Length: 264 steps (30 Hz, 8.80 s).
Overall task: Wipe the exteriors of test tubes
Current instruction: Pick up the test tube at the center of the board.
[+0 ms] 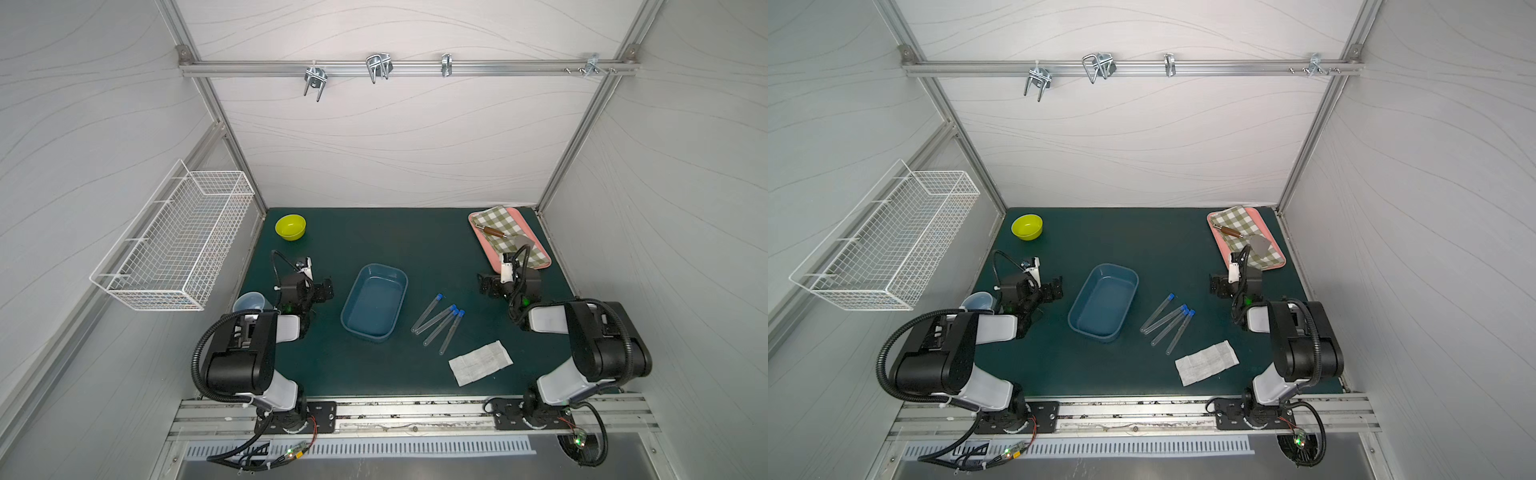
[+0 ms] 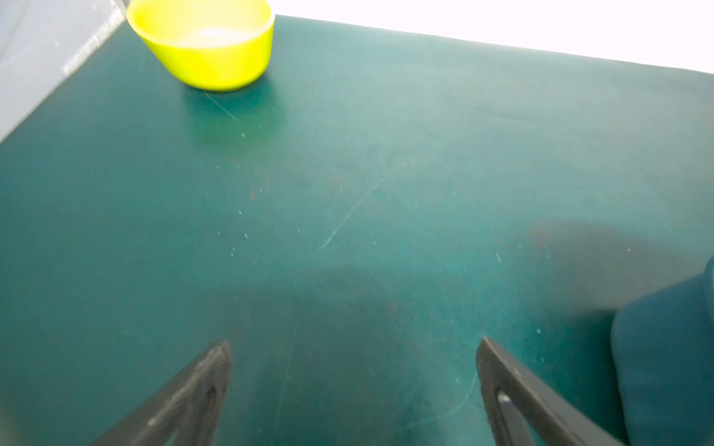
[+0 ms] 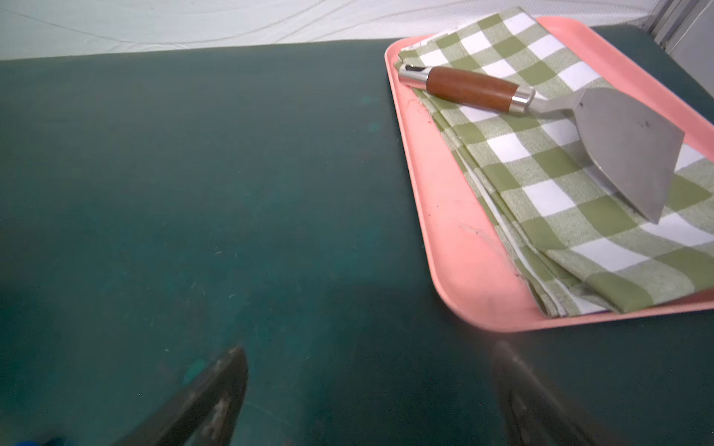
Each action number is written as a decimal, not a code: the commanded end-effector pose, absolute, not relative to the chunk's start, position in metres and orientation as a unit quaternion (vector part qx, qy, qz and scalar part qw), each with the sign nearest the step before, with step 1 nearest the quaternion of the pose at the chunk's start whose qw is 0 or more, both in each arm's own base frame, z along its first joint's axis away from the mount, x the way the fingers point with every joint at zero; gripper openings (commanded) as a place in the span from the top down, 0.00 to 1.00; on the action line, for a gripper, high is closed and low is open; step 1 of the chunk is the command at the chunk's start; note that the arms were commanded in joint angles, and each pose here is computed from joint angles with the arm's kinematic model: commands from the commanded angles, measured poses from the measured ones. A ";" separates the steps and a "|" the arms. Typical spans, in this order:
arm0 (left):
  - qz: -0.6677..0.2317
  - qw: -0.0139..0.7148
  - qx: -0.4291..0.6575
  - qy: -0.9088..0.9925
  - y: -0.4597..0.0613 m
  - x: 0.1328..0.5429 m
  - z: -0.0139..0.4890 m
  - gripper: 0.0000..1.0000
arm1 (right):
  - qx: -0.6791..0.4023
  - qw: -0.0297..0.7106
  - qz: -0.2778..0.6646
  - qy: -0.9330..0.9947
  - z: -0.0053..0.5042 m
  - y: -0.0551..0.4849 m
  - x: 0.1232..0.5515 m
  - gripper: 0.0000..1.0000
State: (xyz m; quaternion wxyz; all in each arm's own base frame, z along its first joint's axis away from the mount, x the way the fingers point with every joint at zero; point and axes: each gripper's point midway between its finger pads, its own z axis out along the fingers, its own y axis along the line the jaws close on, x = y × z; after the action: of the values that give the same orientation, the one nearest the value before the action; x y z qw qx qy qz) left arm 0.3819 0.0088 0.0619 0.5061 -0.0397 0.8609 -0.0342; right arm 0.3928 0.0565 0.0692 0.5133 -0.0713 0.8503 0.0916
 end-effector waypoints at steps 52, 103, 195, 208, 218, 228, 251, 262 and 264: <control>-0.078 0.503 -0.051 0.859 0.000 0.388 0.195 0.00 | -0.097 0.405 0.088 0.905 0.170 0.119 0.358 0.01; -0.198 0.484 0.092 0.847 -0.120 0.276 0.211 0.03 | 0.096 0.135 0.094 0.982 0.063 0.152 0.242 0.57; -0.482 0.345 0.279 0.756 -0.252 0.201 0.251 0.04 | -0.003 0.315 0.398 0.862 0.247 0.224 0.300 0.89; -0.548 0.305 0.301 0.718 -0.303 0.201 0.264 0.20 | -0.086 0.352 0.511 0.779 0.308 0.253 0.284 0.89; -0.562 0.316 0.294 0.705 -0.325 0.213 0.269 0.36 | -0.101 0.368 0.551 0.742 0.322 0.262 0.272 0.89; -0.545 0.315 0.304 0.715 -0.340 0.213 0.259 0.50 | -0.108 0.374 0.558 0.733 0.318 0.270 0.264 0.89; -0.491 0.325 0.295 0.753 -0.340 0.222 0.235 0.93 | -0.099 0.393 0.533 0.743 0.311 0.275 0.261 0.89; -0.473 0.336 0.277 0.766 -0.333 0.226 0.230 0.92 | -0.097 0.393 0.509 0.760 0.306 0.271 0.263 0.35; -0.472 0.335 0.273 0.768 -0.332 0.227 0.228 0.92 | -0.089 0.396 0.491 0.770 0.305 0.265 0.266 0.30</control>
State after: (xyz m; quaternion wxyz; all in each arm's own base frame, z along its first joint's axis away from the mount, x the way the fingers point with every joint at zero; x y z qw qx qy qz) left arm 0.2222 -0.3301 0.2090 0.3036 0.2681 0.7841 -0.4702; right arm 0.2665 0.2726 0.2939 0.3825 -0.0959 0.7664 0.5071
